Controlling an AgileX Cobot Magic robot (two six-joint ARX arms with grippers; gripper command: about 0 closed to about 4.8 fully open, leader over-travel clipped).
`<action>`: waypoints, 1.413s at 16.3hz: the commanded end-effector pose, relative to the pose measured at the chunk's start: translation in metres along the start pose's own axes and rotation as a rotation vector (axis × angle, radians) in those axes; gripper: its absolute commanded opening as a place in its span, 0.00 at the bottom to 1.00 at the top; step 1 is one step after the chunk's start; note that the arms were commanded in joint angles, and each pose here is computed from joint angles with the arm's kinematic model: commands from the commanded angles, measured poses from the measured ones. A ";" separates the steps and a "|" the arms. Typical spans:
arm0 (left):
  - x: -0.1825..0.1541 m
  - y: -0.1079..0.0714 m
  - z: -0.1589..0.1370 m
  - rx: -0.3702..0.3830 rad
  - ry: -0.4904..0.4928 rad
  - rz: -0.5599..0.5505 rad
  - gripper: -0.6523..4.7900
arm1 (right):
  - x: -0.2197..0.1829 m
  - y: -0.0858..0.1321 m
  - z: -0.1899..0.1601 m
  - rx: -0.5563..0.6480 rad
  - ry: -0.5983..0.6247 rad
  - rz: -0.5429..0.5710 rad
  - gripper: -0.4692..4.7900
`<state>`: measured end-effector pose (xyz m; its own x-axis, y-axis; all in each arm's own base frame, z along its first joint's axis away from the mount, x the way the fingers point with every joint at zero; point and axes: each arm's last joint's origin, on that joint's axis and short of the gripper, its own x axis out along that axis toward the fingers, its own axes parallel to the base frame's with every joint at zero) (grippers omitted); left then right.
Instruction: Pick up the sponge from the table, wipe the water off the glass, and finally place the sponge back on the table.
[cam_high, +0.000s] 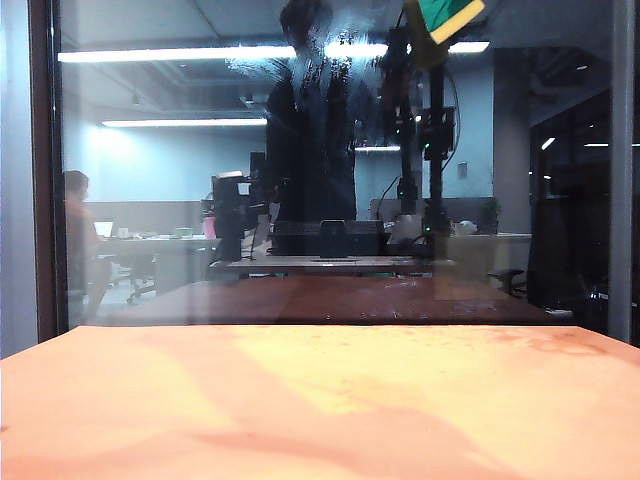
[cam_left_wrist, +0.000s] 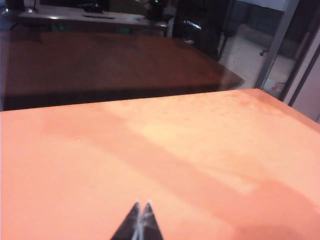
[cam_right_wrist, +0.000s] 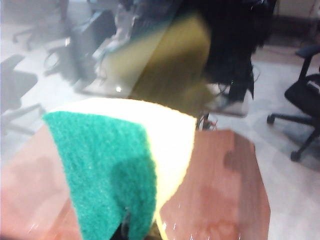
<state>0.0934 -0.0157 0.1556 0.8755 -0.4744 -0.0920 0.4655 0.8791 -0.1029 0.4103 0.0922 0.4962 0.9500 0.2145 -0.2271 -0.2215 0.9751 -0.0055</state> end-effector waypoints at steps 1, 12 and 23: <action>0.000 0.000 0.002 0.011 -0.013 0.002 0.11 | -0.017 -0.004 0.007 0.007 -0.001 -0.009 0.08; 0.000 0.000 0.002 0.010 -0.014 0.019 0.11 | -0.052 -0.019 -0.003 0.044 0.124 -0.054 0.08; 0.000 0.000 0.002 0.011 -0.014 0.020 0.11 | -0.133 -0.015 -0.059 -0.004 0.103 -0.084 0.08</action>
<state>0.0937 -0.0151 0.1556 0.8856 -0.4551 -0.0930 0.4464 0.8892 -0.1009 0.2768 0.0467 0.4699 0.9270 0.1314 -0.3514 -0.1521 0.9878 -0.0319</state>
